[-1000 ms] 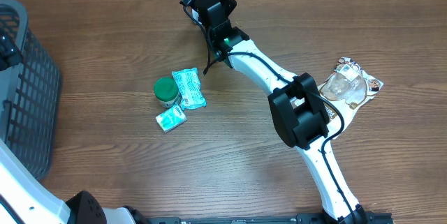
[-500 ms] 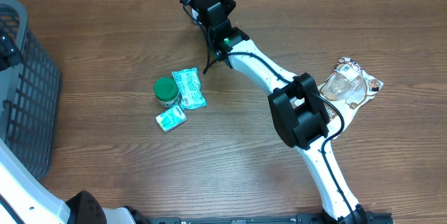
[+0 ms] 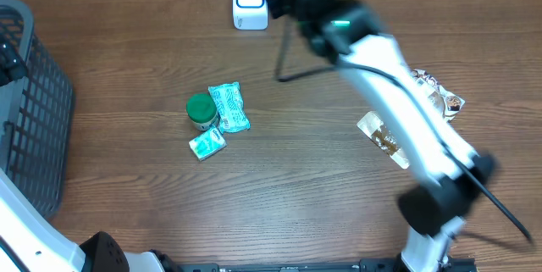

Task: Scan the item barcode
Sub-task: 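Move the Kleenex packet right and drop it onto the clear bag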

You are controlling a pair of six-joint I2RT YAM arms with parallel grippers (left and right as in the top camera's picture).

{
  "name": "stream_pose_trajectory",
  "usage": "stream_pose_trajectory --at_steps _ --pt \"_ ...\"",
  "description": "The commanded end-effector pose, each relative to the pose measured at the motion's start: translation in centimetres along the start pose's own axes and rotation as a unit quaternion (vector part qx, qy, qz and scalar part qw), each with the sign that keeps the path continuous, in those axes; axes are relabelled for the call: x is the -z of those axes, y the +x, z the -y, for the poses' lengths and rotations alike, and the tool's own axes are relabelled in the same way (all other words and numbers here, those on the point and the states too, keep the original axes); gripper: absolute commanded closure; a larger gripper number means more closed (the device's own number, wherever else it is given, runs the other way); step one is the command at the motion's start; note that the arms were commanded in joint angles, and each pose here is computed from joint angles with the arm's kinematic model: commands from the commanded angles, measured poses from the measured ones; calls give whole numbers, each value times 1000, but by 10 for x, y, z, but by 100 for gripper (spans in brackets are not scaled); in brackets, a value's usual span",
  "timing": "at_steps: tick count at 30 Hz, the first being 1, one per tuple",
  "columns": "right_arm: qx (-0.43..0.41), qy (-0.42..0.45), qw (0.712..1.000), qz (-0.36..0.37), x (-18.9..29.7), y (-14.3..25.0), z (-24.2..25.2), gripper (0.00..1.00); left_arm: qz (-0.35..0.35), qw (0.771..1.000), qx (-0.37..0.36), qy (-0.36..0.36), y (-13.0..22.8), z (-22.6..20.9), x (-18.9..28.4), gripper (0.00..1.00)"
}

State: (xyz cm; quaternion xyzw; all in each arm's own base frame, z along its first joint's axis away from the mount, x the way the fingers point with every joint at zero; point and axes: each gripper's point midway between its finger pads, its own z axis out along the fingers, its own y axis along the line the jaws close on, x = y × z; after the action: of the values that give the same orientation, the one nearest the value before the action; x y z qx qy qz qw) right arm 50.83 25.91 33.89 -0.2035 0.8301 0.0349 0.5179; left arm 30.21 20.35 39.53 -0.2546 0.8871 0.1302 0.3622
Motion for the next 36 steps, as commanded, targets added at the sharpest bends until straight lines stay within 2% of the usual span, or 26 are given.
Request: stream_pose_trajectory --at_steps 1,3,6,10,15,22,30,32,34,36 --pt "-181 -66 981 -34 72 -1 26 96 4 1000 4 2 -1 0 2 0" --pt "-260 -36 962 -81 96 22 54 96 4 1000 4 2 -1 0 2 0" --pt "-336 26 930 -150 122 65 98 96 4 1000 4 2 -1 0 2 1" --pt "-399 105 881 -233 143 126 153 96 4 1000 4 2 -1 0 2 1" --pt "-455 169 821 -300 149 196 203 96 4 1000 4 2 -1 0 2 0" --pt "-505 175 765 -359 130 286 213 96 4 1000 4 2 -1 0 2 0" --pt "-510 178 749 -384 104 362 197 96 4 1000 4 2 -1 0 2 1" --pt "-510 178 746 -390 103 372 193 88 4 1000 4 2 -1 0 2 0" --pt "-507 176 745 -397 105 375 191 68 4 1000 3 2 -1 0 2 1" --pt "-506 175 744 -400 106 375 190 60 4 1000 4 2 -1 0 2 1"
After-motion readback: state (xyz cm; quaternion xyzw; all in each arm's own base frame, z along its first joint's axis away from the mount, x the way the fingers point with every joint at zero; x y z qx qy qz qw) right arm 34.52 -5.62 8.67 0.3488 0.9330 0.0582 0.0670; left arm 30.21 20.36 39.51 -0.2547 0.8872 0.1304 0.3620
